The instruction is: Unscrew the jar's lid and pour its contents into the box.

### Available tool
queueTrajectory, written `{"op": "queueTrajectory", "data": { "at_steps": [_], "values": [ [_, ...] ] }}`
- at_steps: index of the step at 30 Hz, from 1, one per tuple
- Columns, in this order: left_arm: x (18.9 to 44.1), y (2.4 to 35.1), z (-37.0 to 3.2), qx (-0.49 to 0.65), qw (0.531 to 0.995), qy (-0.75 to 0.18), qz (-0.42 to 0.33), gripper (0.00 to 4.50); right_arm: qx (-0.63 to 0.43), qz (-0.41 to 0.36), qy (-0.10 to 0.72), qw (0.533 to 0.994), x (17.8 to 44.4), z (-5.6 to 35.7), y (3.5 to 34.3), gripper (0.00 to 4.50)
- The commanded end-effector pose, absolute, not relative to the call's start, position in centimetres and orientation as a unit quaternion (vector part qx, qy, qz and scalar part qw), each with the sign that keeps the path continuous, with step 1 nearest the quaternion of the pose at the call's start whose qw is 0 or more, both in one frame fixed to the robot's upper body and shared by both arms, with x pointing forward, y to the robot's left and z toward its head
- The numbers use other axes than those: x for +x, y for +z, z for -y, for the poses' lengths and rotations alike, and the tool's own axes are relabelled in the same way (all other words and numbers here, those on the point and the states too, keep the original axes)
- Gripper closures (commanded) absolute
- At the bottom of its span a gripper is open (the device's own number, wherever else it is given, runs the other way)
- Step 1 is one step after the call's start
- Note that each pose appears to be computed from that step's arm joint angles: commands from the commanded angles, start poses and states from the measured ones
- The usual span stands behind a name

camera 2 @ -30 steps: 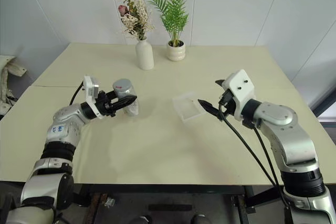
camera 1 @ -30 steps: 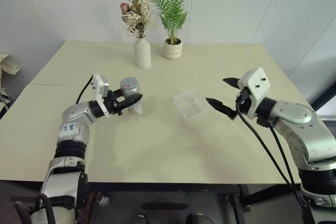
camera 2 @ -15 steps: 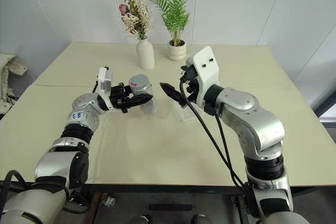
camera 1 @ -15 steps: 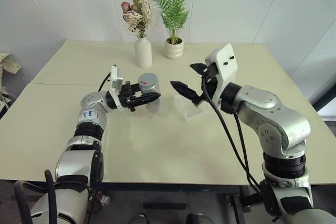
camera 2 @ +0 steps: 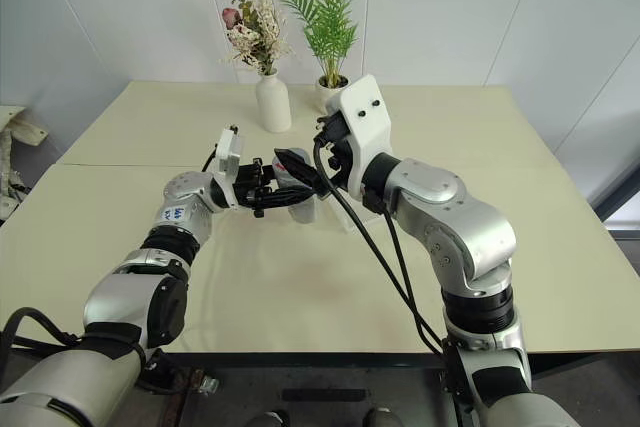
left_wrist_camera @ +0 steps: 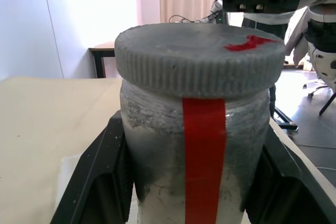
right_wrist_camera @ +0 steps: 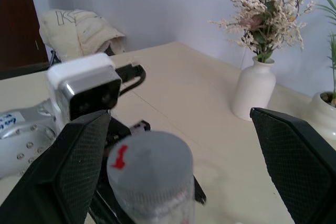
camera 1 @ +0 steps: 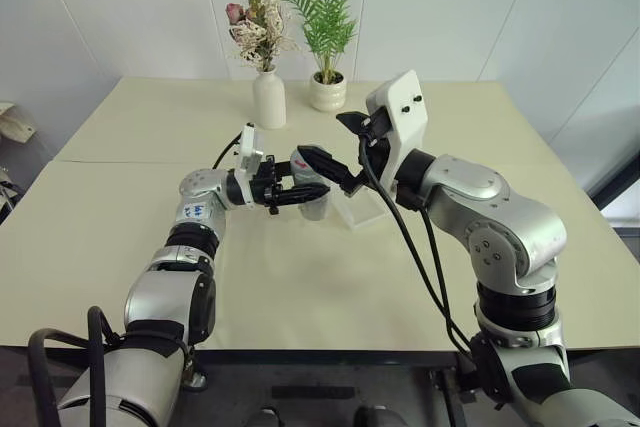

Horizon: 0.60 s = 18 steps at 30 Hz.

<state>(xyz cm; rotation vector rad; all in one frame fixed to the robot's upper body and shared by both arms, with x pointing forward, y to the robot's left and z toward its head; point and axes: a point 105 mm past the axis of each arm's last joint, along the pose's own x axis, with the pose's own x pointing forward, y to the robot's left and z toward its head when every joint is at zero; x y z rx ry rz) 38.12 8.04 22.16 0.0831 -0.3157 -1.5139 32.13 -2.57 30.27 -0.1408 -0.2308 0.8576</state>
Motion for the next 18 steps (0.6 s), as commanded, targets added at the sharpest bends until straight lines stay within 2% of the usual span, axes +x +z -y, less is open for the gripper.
{"op": "queueTrajectory", "data": {
  "at_steps": [1,18],
  "values": [
    [38.0,23.5,-7.5,0.058,0.704,-0.689,0.161,2.32,-0.072,0.125,0.423,0.895,31.4,1.8,31.0,0.0],
    [37.9,23.5,-6.2,0.062,0.692,-0.704,0.145,2.32,-0.095,0.093,0.405,0.905,32.6,1.4,28.9,0.0]
  ]
}}
